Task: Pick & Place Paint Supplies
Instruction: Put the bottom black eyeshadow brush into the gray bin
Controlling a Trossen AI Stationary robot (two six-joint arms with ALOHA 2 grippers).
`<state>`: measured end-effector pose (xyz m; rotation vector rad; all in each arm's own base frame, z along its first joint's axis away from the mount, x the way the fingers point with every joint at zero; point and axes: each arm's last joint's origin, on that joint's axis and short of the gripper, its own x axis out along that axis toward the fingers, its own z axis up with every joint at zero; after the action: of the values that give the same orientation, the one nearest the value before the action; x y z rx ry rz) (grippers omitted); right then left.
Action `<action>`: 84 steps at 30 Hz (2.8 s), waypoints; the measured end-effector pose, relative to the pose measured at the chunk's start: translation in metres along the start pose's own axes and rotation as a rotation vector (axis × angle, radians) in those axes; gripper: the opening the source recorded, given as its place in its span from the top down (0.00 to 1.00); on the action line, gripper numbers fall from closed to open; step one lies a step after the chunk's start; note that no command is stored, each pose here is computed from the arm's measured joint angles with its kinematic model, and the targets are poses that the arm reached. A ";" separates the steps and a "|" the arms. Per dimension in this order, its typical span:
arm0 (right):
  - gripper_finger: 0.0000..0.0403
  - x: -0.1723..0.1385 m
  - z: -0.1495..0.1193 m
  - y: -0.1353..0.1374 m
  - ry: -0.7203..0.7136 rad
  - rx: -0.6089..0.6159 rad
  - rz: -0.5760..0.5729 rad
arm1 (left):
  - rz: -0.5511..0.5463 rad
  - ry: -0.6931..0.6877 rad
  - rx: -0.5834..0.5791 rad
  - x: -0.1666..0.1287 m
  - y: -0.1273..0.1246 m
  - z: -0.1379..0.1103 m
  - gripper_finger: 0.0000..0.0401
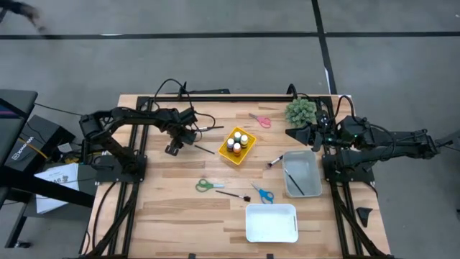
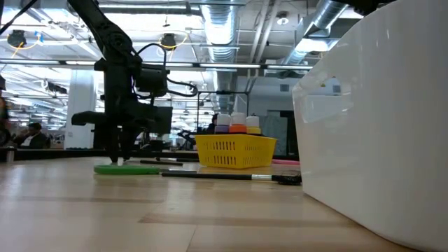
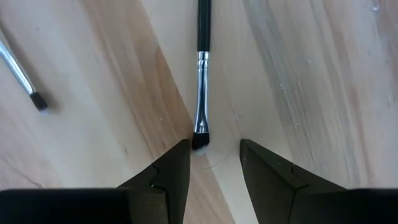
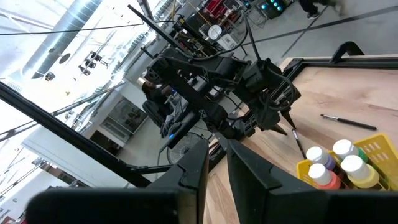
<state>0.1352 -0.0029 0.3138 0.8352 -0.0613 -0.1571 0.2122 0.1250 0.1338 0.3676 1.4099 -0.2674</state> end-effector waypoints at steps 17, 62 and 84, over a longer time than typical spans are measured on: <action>0.86 0.000 0.000 0.000 0.000 0.000 0.000 | -0.012 -0.020 0.088 0.000 0.000 0.000 0.83; 0.86 0.008 -0.003 -0.002 0.017 -0.061 -0.018 | 0.139 -0.472 -0.452 -0.097 -0.042 0.024 1.00; 0.54 0.074 0.006 -0.002 0.022 -0.127 0.072 | 0.022 -1.353 -0.613 -0.138 -0.050 0.125 1.00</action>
<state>0.2075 -0.0207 0.3162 0.7071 -0.0603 -0.0837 0.2857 0.0240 0.2807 -0.3035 0.1019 -0.0124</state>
